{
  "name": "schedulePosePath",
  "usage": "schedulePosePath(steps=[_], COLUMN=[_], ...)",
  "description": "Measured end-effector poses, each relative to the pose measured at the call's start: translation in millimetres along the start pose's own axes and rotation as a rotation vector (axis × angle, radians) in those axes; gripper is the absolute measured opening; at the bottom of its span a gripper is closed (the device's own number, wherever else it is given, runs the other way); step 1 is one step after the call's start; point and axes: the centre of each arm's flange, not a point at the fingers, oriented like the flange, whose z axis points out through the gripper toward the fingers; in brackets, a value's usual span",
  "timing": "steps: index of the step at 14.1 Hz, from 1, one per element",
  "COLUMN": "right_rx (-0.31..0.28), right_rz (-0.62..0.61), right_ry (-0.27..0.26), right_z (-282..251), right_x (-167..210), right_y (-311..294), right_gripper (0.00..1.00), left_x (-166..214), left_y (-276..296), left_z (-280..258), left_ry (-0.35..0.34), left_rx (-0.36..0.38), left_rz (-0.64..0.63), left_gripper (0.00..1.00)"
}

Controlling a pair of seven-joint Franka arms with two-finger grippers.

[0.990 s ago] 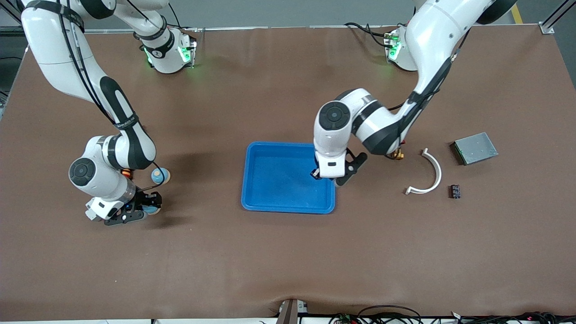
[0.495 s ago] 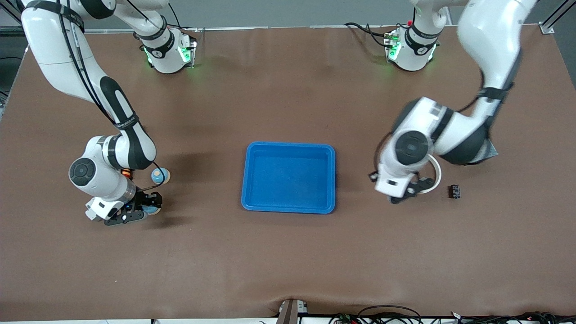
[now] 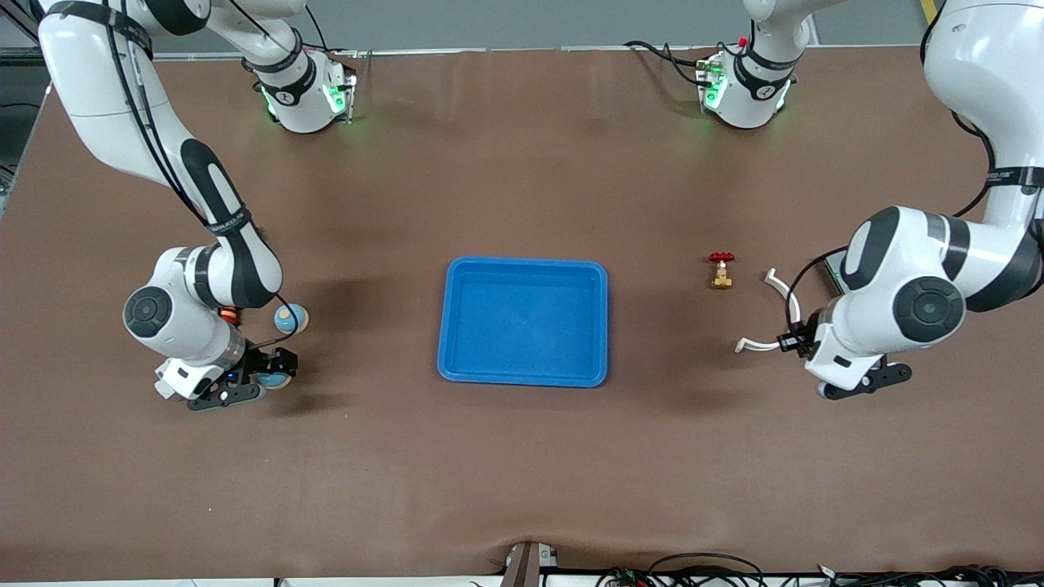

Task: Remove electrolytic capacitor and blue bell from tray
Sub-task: 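Place the bell beside the first bell while the left gripper carries the capacitor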

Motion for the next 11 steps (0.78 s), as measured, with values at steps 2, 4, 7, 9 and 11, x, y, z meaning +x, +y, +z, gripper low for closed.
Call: schedulePosePath(steps=[2, 4, 7, 9, 11], right_rx=[0.004, 0.011, 0.019, 0.02, 0.026], right_rz=[-0.001, -0.003, -0.006, -0.008, -0.005], right_ry=[-0.011, -0.036, -0.067, -0.07, -0.09], right_z=[-6.6, -22.1, -53.8, -69.7, -86.3], right_x=[4.1, 9.4, 17.0, 20.3, 21.7], right_y=[-0.3, -0.7, -1.1, -1.4, -3.1], right_gripper=[1.0, 1.0, 1.0, 1.0, 1.0], left_x=[8.1, 10.5, 4.1, -9.6, -29.0], left_y=[-12.6, -15.7, -21.8, -15.2, -1.6], left_z=[8.0, 21.8, 37.7, 41.3, 43.6], left_ry=[0.025, 0.033, 0.008, -0.011, -0.03], left_rx=[-0.012, -0.007, -0.008, -0.014, -0.018], left_rz=[0.03, 0.042, 0.066, 0.097, 0.135], left_gripper=[0.3, 0.3, 0.3, 0.3, 0.3])
